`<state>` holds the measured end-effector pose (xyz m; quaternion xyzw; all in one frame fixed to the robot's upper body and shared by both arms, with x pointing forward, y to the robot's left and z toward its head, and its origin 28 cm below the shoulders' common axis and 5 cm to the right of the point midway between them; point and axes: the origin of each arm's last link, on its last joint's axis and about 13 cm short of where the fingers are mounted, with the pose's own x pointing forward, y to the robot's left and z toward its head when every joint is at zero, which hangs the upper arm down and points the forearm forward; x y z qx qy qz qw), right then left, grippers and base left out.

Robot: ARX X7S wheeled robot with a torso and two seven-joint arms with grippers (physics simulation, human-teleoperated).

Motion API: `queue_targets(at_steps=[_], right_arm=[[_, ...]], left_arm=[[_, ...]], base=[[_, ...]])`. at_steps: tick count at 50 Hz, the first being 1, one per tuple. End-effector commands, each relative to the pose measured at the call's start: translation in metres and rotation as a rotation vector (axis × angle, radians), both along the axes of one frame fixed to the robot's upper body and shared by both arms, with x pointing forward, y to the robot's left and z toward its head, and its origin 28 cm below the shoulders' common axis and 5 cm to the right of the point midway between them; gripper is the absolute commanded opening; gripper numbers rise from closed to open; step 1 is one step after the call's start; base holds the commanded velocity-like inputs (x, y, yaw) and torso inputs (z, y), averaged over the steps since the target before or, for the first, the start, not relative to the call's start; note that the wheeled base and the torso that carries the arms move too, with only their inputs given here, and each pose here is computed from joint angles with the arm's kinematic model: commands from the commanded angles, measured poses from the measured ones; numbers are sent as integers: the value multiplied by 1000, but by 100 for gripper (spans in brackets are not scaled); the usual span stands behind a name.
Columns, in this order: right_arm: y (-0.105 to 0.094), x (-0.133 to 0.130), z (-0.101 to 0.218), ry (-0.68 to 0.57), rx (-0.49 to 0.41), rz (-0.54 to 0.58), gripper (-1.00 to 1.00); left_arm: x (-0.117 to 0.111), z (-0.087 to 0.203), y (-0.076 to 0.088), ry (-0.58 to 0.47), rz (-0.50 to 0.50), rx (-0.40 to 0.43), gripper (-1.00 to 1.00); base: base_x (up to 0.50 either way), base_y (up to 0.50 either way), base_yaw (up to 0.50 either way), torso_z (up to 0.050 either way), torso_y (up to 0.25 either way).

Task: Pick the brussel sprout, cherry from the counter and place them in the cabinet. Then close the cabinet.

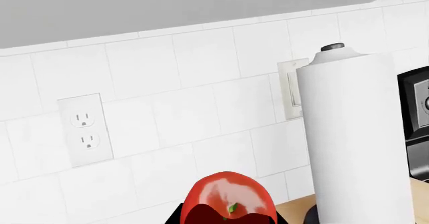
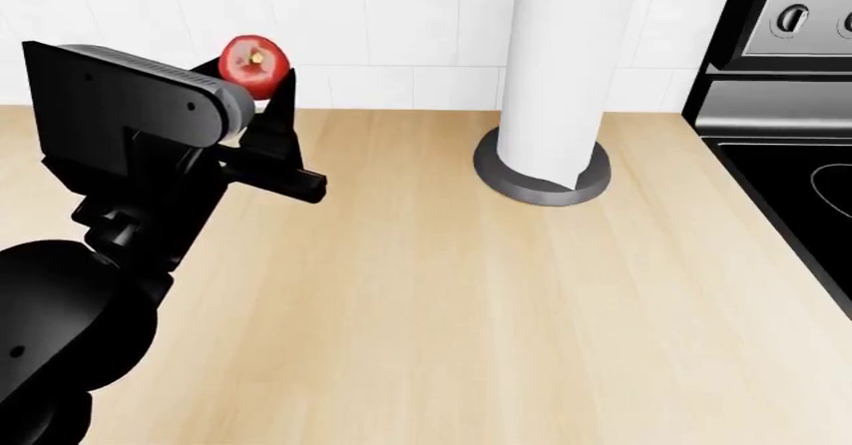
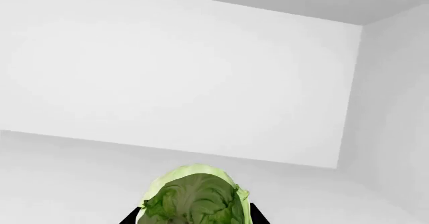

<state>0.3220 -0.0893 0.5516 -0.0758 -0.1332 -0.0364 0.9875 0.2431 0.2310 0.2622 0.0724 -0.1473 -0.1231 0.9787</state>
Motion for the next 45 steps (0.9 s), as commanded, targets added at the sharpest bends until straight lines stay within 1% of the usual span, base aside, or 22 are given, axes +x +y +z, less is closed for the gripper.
queue_targets(at_steps=[1, 9, 10, 34, 45], right_arm=[[-1, 6, -10, 65, -8, 16, -100], [-1, 7, -11, 68, -11, 17, -100], [-1, 7, -11, 68, -12, 18, 100], [-3, 5, -7, 44, -22, 22, 100], [-9, 1, 0, 4, -24, 21, 100]], left_arm=[[1, 0, 0, 2, -2, -4, -100], [-1, 0, 0, 3, 1, -6, -100], [0, 0, 0, 3, 1, -6, -100], [-1, -2, 1, 5, 2, -6, -100], [0, -4, 0, 8, 2, -7, -100]], base=[[0, 0, 0, 0, 0], [0, 0, 0, 0, 0], [0, 0, 0, 0, 0], [0, 0, 0, 0, 0], [0, 0, 0, 0, 0]])
